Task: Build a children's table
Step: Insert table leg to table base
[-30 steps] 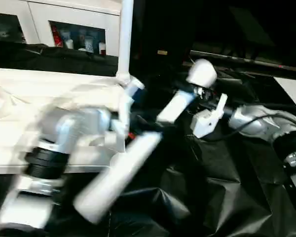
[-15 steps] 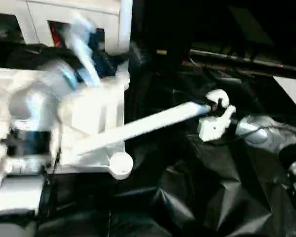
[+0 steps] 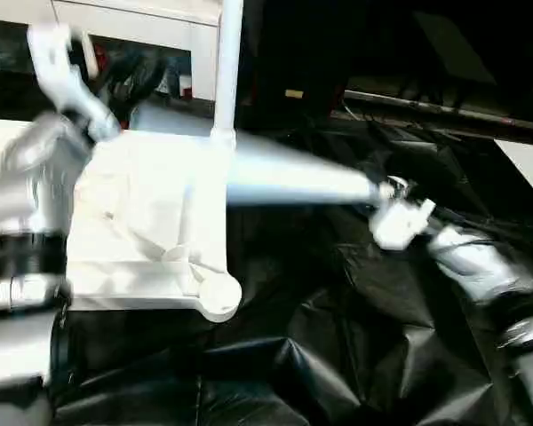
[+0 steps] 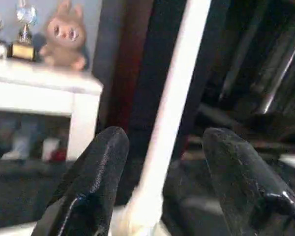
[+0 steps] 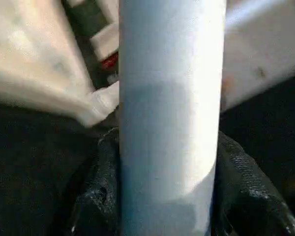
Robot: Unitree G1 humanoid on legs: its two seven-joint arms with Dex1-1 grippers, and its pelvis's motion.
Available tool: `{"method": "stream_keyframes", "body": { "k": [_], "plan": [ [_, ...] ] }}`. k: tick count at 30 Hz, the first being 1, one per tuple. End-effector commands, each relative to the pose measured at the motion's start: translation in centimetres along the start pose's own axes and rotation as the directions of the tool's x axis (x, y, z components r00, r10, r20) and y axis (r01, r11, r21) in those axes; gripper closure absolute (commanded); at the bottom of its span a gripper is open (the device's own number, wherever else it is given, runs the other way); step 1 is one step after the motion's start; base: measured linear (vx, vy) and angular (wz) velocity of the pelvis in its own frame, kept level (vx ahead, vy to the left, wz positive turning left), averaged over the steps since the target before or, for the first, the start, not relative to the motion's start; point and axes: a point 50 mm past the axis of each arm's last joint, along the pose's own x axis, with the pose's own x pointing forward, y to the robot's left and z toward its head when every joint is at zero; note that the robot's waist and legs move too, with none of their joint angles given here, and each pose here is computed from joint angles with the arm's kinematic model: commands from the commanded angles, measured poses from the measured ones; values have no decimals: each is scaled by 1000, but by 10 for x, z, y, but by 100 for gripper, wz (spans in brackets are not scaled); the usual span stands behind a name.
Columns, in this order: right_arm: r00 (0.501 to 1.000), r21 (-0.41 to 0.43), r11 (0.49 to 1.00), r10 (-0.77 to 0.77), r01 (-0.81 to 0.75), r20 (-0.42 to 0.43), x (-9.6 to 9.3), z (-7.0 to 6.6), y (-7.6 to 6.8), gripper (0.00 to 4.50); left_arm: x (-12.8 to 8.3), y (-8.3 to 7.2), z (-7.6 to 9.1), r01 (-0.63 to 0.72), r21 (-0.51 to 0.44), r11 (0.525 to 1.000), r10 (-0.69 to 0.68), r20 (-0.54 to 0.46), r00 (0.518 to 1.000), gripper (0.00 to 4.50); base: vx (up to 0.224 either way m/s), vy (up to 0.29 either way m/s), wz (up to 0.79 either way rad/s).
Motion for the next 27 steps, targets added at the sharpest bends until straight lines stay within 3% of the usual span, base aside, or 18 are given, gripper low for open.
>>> {"method": "stream_keyframes", "body": {
  "k": [1, 2, 4, 5, 7, 8, 10, 11, 12, 13, 15, 17, 18, 19, 22, 26, 27],
  "plan": [
    [997, 140, 987, -80, 80, -9, 2, 2, -17, 266, 6, -13, -4, 68, 28, 997, -68, -25, 997, 160, 0, 0, 0],
    [995, 206, 973, -100, 101, -14, 6, 3, -18, 267, 6, -15, -6, 78, 36, 996, -77, -33, 996, 160, 0, 0, 0],
    [991, 416, 900, -113, 131, -68, 19, 2, -20, 267, 6, -21, -13, 112, 46, 993, -109, -64, 992, 160, 0, 0, 0],
    [991, 445, 885, -111, 134, -77, 21, 2, -19, 267, 6, -22, -14, 117, 47, 992, -114, -68, 991, 160, 0, 0, 0],
    [990, 630, 767, -45, 119, -133, 34, 1, -15, 267, 6, -35, -21, 174, 52, 983, -169, -100, 981, 160, 0, 0, 0],
    [990, 630, 767, -45, 119, -133, 34, 1, -15, 267, 6, -35, -21, 174, 52, 983, -169, -100, 981, 160, 0, 0, 0],
    [987, 751, 656, 59, 76, -152, 39, 4, -10, 267, 6, -53, -25, 262, 43, 964, -255, -119, 960, 160, 0, 0, 0],
    [986, 757, 649, 64, 75, -152, 40, 4, -10, 267, 6, -54, -25, 265, 42, 963, -259, -119, 959, 160, 0, 0, 0],
    [984, 805, 590, 100, 63, -150, 41, 6, -8, 267, 7, -60, -25, 292, 31, 956, -287, -119, 951, 160, 0, 0, 0],
    [984, 805, 590, 100, 63, -150, 41, 6, -8, 267, 7, -60, -25, 292, 31, 956, -287, -119, 951, 160, 0, 0, 0],
    [972, 882, 471, 195, 27, -134, 41, 9, -1, 267, 10, -76, -22, 360, -12, 933, -359, -102, 928, 160, 0, 0, 0],
    [959, 928, 373, 271, -23, -85, 39, 16, 4, 267, 13, -95, -14, 446, -112, 888, -452, -39, 891, 132, 0, 0, 0],
    [940, 962, 255, 340, -98, 5, 36, 29, 7, 267, 13, -120, -3, 569, -238, 787, -577, 44, 816, 124, 0, 0, 0],
    [940, 962, 255, 340, -98, 5, 36, 29, 7, 267, 13, -120, -3, 569, -238, 787, -577, 44, 816, 124, 0, 0, 0],
    [924, 972, 183, 377, -149, 70, 34, 41, 8, 267, 17, -133, 6, 592, -346, 728, -594, 113, 796, 94, 0, 0, 0],
    [908, 973, 150, 406, -174, 100, 33, 49, 12, 267, 28, -158, 8, 600, -494, 629, -603, 177, 778, 76, 0, 0, 0],
    [908, 973, 150, 406, -174, 100, 33, 50, 12, 267, 28, -158, 7, 597, -496, 630, -602, 174, 779, 64, 0, 0, 0]
  ]
}}
